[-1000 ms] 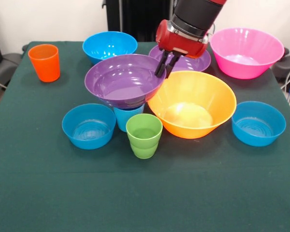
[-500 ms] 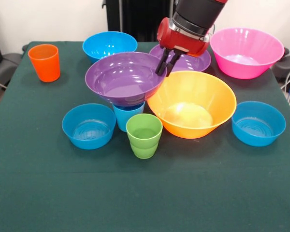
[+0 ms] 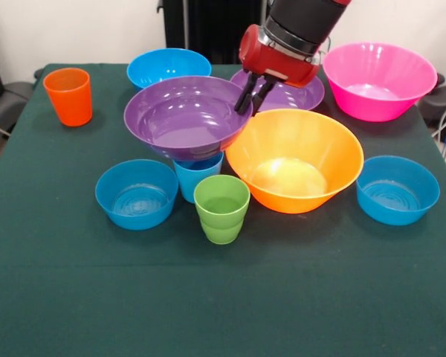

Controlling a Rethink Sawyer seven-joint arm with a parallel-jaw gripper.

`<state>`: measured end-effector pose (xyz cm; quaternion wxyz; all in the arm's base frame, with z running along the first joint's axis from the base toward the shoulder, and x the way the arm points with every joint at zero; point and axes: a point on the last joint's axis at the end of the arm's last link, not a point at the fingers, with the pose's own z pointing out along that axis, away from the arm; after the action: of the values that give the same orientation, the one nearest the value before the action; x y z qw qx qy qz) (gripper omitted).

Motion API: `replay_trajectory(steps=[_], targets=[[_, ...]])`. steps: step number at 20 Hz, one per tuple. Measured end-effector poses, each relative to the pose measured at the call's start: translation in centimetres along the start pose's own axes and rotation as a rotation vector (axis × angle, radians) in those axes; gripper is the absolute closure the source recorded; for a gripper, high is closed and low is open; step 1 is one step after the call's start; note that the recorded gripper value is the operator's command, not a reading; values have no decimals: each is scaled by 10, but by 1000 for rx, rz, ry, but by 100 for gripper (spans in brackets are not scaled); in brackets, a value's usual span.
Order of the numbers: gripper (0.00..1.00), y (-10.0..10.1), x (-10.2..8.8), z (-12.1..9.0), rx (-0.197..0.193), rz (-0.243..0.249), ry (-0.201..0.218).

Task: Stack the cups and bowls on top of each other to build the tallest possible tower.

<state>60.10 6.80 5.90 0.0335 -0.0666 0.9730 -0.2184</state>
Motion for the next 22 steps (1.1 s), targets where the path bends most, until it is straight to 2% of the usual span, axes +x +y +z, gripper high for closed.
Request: replay_trajectory(steps=[3, 13, 22], targets=[[100, 0, -2, 0, 13, -8, 19], [100, 13, -6, 6, 46, -48, 41], [100, 19, -11, 11, 61, -66, 36]])
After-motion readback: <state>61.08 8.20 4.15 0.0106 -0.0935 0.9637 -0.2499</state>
